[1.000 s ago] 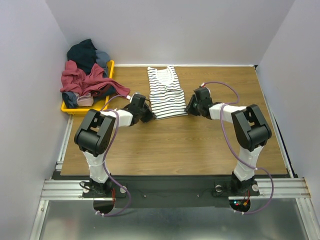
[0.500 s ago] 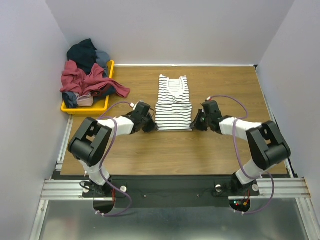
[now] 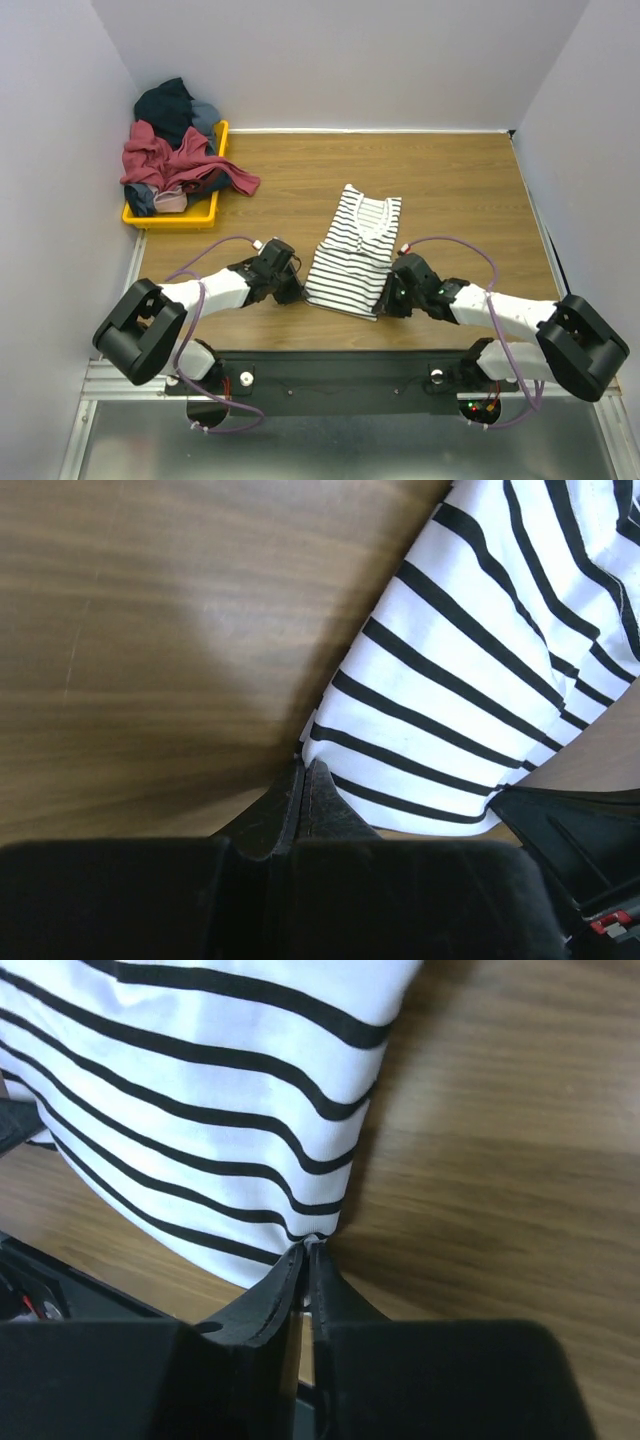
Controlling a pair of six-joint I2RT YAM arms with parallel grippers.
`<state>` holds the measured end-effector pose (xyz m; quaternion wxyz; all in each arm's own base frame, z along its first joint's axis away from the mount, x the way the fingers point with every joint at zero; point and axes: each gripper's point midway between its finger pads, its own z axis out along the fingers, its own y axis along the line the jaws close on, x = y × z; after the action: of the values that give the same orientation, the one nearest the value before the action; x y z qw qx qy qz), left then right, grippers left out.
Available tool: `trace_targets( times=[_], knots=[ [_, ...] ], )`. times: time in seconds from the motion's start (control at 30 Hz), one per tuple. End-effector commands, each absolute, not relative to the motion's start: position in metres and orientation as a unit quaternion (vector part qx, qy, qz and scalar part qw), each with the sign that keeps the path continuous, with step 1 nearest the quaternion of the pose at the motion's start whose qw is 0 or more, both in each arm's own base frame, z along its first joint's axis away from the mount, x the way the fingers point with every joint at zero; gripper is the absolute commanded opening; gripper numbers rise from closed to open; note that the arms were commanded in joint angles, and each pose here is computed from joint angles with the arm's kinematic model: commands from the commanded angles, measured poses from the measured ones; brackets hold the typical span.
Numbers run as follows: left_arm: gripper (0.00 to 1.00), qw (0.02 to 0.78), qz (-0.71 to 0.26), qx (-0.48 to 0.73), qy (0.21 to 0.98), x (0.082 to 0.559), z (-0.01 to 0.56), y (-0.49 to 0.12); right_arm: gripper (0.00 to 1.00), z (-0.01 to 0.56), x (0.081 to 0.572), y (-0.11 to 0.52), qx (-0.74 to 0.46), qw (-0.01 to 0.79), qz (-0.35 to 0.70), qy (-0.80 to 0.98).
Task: Fold and stack the tank tops
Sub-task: Fold the tank top
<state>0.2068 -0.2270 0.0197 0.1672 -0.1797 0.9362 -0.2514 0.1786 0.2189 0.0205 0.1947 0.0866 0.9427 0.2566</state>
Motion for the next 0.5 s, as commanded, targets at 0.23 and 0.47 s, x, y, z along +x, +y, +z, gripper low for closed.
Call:
trace_targets(
  times=[0.23,0.47],
  knots=[
    [0.0,0.135,-0.211,-0.159,0.955,0.173,0.002,-0.205,0.58,0.03,0.177,0.204,0.118,0.207,0.225,0.945],
    [0.0,0.139,-0.225,-0.148,0.953,0.167,0.007,-0.207,0.61,0.019,0.152,0.193,0.148,0.181,0.23,0.945]
  ],
)
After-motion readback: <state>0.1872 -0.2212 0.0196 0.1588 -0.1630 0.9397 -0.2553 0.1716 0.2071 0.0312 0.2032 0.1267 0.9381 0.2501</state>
